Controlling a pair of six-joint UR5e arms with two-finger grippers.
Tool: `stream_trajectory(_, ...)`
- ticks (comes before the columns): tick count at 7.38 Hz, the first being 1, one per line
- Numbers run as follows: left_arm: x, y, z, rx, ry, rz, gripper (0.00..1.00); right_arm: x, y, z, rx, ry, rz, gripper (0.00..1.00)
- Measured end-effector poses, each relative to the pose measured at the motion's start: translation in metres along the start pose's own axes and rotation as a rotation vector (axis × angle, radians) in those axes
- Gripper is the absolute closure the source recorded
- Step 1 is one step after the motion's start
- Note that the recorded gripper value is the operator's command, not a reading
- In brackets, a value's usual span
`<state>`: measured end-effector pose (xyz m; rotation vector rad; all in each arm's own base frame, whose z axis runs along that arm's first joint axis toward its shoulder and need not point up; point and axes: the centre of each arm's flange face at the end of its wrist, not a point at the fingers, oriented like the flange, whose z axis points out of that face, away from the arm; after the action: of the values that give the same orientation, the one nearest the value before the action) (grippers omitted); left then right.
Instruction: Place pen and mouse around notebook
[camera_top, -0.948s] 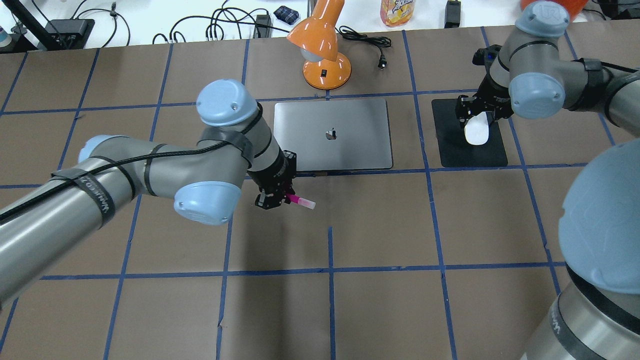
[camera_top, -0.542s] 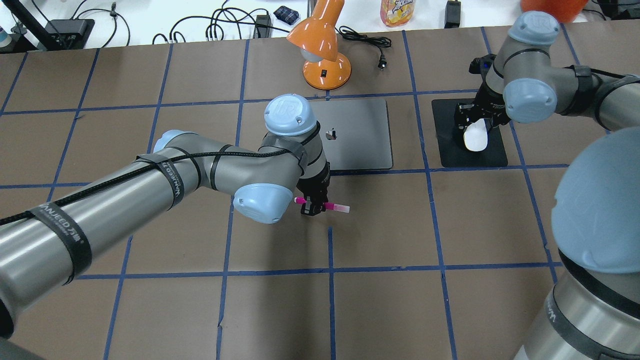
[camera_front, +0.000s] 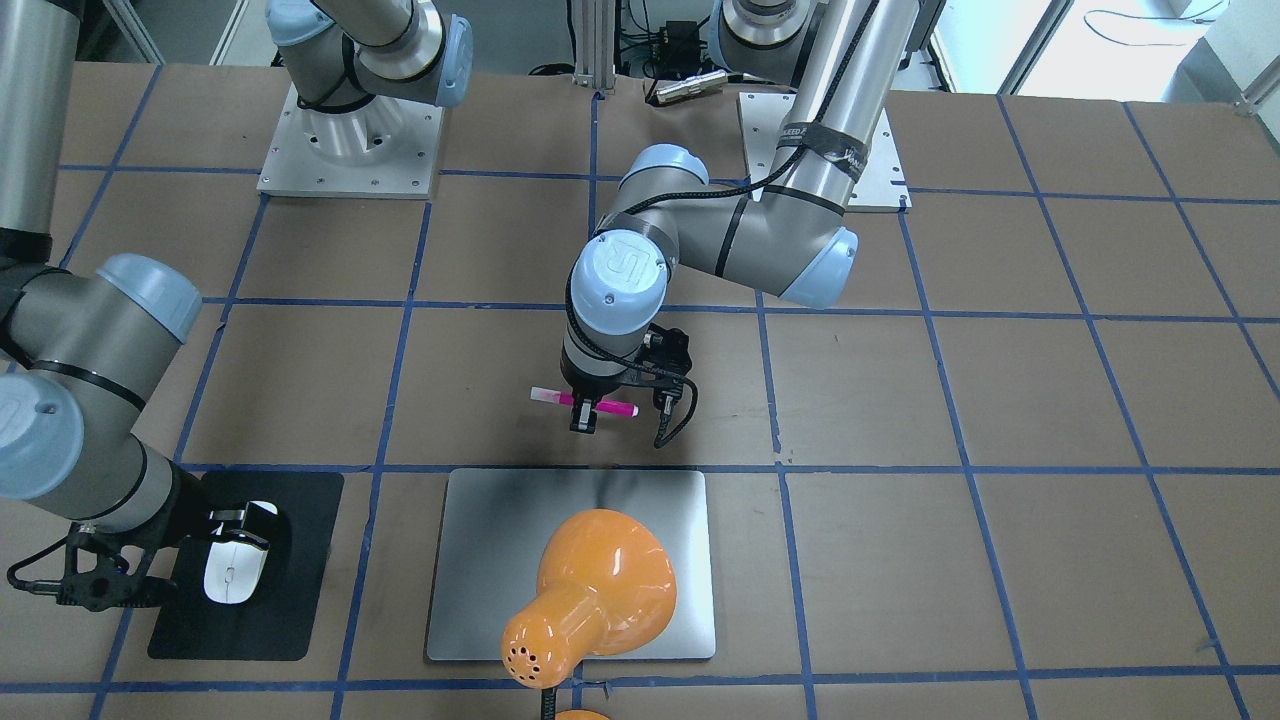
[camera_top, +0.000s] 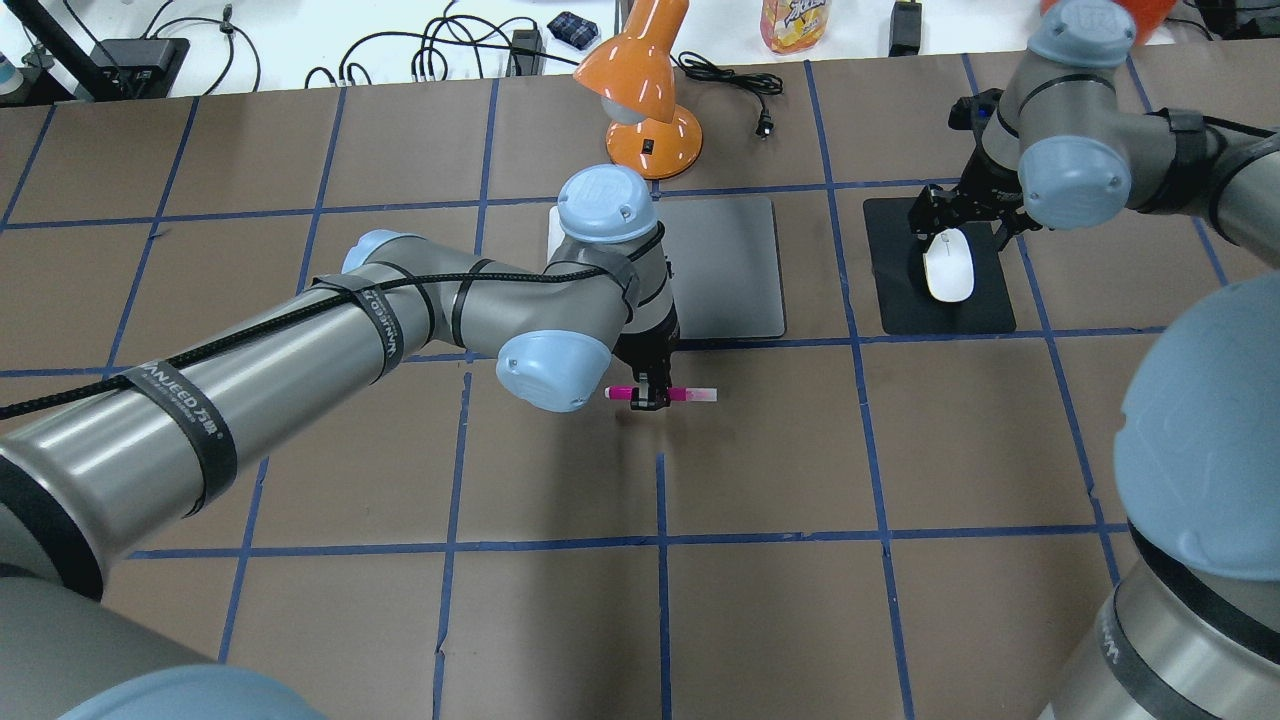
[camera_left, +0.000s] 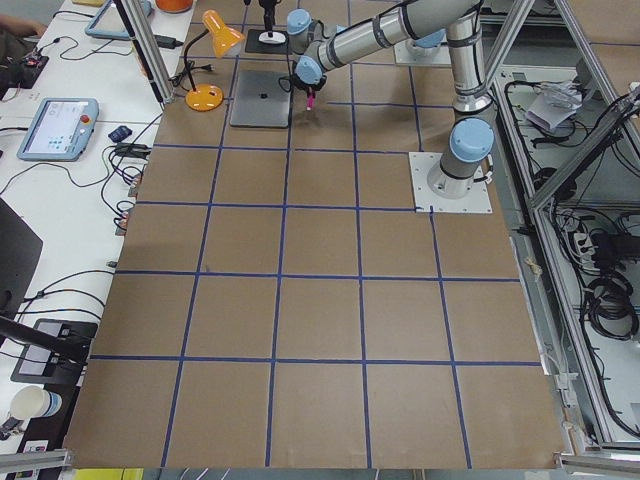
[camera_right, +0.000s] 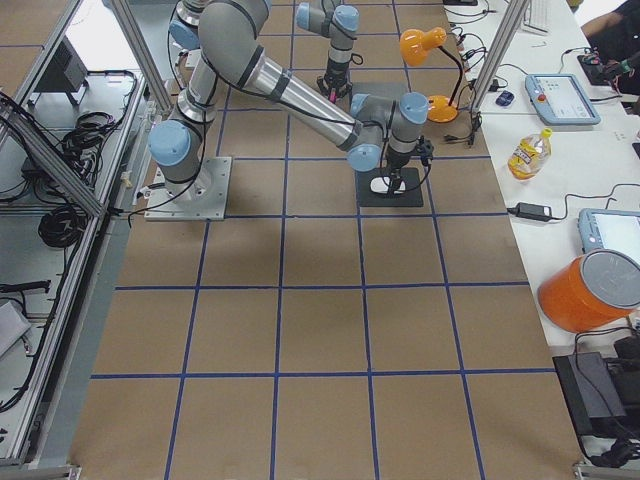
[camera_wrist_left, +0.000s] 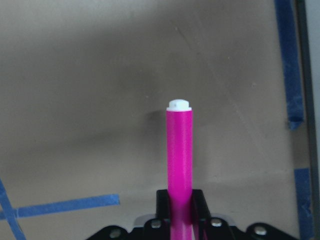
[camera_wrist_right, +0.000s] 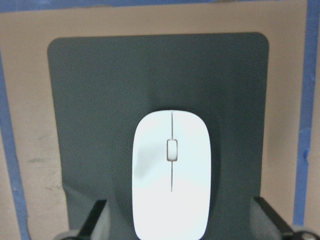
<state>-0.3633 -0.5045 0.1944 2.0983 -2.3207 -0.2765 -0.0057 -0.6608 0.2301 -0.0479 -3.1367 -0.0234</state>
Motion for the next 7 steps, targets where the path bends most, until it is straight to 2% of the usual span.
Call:
stream_trajectory(2,0.004,0.001,0.009,-0.004,-0.030,-0.049,0.94,-0.013,0.005,-0.081,0.000,-0.005,0.012,0.00)
stream_trajectory(3,0.002,0.000,0.014,0.000,-0.040,-0.054,0.88,-0.032,0.011,-0.126,-0.008,-0.005,0.025,0.00)
stream_trajectory(4,0.001,0.000,0.016,0.003,-0.045,-0.055,0.60,-0.062,0.019,-0.165,-0.016,-0.002,0.035,0.00)
stream_trajectory(5,-0.001,0.000,0.019,0.007,-0.051,-0.052,0.12,-0.090,0.032,-0.202,-0.021,0.005,0.032,0.00)
stream_trajectory(7,-0.012,-0.002,0.026,0.033,-0.064,-0.037,0.04,-0.111,0.077,-0.272,0.008,0.005,0.016,0.00)
